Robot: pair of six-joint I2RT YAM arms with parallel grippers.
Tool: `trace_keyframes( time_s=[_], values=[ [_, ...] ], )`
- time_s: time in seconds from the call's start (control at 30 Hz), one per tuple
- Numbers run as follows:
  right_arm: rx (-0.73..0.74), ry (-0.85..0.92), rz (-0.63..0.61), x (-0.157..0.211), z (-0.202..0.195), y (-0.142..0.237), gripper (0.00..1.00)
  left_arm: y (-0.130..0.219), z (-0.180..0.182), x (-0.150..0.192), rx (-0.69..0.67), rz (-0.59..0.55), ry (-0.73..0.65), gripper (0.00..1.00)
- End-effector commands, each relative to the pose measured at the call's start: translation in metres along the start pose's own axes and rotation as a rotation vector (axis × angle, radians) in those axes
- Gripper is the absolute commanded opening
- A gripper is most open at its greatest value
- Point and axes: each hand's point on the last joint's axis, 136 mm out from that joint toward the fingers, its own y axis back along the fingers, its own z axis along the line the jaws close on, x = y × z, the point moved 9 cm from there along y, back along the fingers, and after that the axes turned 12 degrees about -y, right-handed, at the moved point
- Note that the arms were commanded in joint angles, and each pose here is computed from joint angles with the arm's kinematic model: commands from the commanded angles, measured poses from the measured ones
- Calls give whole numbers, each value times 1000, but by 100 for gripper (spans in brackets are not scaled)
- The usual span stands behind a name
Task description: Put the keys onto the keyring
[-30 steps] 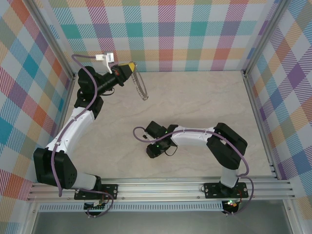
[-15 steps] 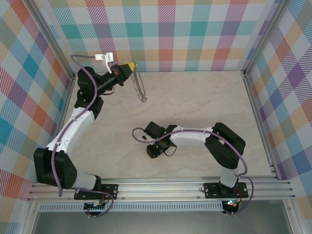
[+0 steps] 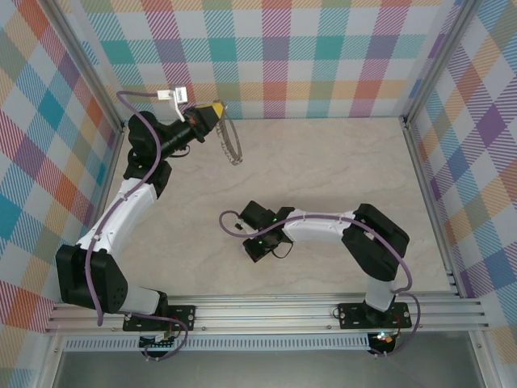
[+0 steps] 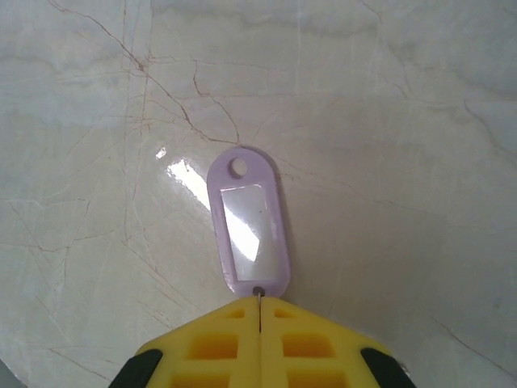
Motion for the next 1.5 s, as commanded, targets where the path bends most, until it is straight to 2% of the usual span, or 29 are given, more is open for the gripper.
trace_keyframes(
  time_s=[0.0,0.33,0.7,0.93,1.27,1.47],
  values=[
    [-32,-35,-57,-3,-1,24,0,1,2,-8,16,-56,-10,0],
    [-148,-218,-223,-25,-8,84,0,-2,0,-6,5,-58,16,0],
    [-292,-371,-370,-49,-12,153,0,0,-4,17,-71,-55,30,0],
    [-423,-492,-384,-60,-26,179,0,0,-3,31,-117,-56,26,0],
    [-541,-506,-441,-80,-30,217,0,12,-7,37,-164,-56,-13,0],
    [-619,-502,-431,-97,-30,217,0,11,-7,40,-155,-43,-19,0]
  ],
)
